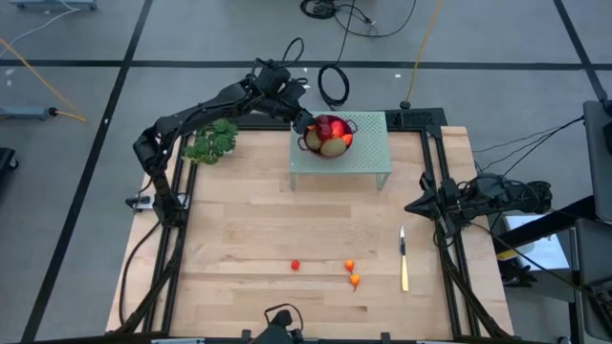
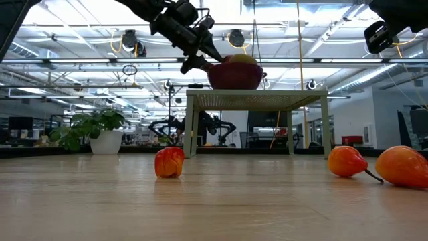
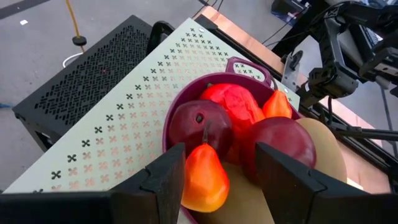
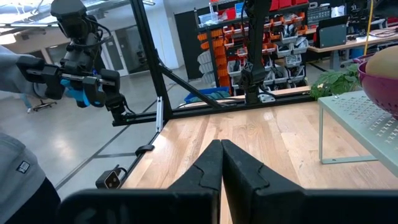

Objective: Pick & Place Fruit
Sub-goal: Put the pear into the strainer bowl

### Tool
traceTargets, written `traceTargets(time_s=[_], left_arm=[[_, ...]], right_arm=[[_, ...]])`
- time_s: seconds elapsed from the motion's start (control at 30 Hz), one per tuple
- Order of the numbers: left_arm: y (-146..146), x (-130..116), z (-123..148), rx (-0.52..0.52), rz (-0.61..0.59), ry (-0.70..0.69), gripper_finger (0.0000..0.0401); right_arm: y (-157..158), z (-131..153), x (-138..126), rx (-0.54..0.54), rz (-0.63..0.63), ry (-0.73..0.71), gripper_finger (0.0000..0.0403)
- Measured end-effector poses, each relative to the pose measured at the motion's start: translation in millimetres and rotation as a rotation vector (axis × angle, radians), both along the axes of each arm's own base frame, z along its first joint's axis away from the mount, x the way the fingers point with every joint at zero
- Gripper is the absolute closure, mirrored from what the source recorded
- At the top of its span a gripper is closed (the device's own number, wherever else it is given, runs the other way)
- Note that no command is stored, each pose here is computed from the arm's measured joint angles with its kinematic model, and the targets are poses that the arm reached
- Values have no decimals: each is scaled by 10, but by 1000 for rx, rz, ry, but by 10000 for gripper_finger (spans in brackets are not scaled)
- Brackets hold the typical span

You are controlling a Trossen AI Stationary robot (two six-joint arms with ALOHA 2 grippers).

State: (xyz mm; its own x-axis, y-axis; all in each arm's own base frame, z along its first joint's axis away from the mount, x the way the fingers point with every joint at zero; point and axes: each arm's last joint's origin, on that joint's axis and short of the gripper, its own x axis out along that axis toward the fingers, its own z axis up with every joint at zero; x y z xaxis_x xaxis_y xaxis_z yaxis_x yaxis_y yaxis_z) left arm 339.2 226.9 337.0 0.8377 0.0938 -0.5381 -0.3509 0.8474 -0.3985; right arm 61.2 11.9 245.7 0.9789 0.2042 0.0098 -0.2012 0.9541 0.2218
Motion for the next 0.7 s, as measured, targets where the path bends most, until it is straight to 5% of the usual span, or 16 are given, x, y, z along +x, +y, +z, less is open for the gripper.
traceTargets(time_s=[0.47,0.7], left_arm=[[54,-237,252,37,53,-52,210],[-352,-329,531,67,53,-41,235]], right_arm=[[0,0,0,0,0,0,399],[0,0,1,0,0,0,399]])
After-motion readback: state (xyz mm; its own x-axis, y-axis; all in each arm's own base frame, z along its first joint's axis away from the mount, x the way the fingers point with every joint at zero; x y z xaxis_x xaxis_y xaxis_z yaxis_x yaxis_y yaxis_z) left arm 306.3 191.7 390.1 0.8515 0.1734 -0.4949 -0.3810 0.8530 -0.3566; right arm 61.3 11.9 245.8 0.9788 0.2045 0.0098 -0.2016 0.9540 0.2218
